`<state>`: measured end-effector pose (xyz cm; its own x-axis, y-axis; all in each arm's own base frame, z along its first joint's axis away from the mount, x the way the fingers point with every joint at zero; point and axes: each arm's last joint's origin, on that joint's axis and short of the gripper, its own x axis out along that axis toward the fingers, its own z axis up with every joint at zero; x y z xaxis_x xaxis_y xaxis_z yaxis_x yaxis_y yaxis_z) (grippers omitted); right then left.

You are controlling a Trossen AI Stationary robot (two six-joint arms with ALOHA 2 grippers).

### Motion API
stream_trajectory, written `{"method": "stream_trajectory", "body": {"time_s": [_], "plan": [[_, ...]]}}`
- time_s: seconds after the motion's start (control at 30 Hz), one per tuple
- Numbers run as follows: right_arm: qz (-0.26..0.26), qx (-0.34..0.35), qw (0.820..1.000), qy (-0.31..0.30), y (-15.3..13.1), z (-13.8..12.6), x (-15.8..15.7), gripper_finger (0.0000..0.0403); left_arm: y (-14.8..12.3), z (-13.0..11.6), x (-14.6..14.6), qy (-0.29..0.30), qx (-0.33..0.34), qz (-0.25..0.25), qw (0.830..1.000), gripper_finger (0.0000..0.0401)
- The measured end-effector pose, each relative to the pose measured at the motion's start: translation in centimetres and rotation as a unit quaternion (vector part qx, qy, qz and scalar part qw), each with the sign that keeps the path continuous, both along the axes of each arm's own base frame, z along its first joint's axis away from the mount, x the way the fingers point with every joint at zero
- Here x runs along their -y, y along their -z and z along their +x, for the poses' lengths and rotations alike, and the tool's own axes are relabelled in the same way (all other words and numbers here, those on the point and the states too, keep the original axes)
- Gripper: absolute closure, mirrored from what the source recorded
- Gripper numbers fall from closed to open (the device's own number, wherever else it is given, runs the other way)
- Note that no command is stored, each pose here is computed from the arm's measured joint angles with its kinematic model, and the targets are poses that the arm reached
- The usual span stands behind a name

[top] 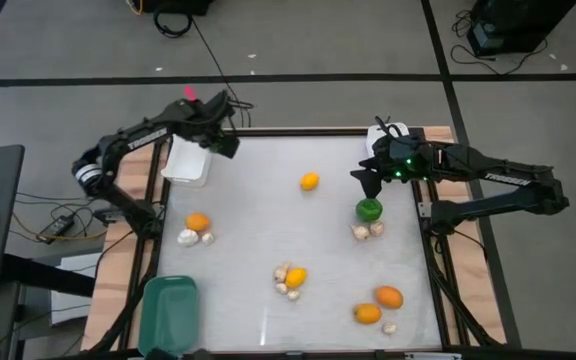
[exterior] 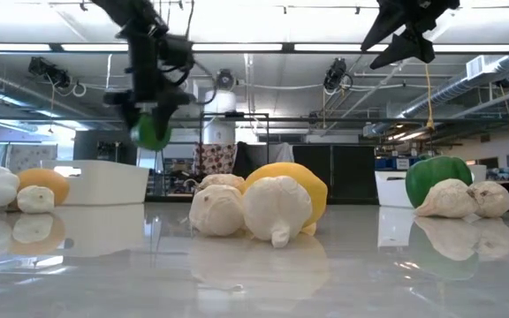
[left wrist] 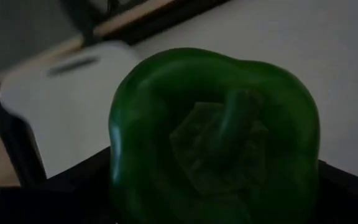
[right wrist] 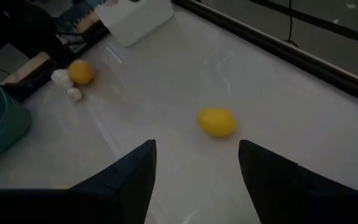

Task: Sort produce into baskets
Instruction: Put the green bell pepper into the top left white bin

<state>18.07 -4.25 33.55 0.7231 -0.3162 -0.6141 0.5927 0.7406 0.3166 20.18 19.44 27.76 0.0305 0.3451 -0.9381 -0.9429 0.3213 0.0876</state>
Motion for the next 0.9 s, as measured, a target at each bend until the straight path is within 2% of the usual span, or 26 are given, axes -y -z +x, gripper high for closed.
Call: {"method": "stream_trajectory", "body": {"time_s": [0.17, 0.5, 0.67, 0.9], "plan": [[-0.001, 0.012, 1.0, -0.003, -0.2, 0.2, 0.0, 0.0165, 1.4, -1.4, 0.0, -0.051, -0.002, -0.012, 0.999, 0.0064], [0.012, 0.018, 1.0, -0.008, -0.2, 0.2, 0.0, 0.0165, 1.4, -2.7, -1.2, -0.078, -0.022, 0.001, 0.997, 0.0064], [0.009, 0.017, 1.0, -0.005, -0.2, 0.2, 0.1, 0.0165, 1.4, -4.6, -3.1, -0.132, 0.016, -0.005, 0.991, 0.0064], [0.002, 0.014, 1.0, -0.001, -0.2, 0.1, 0.4, 0.0165, 1.4, -6.9, -4.7, -0.213, 0.035, 0.003, 0.977, 0.0064]]}}
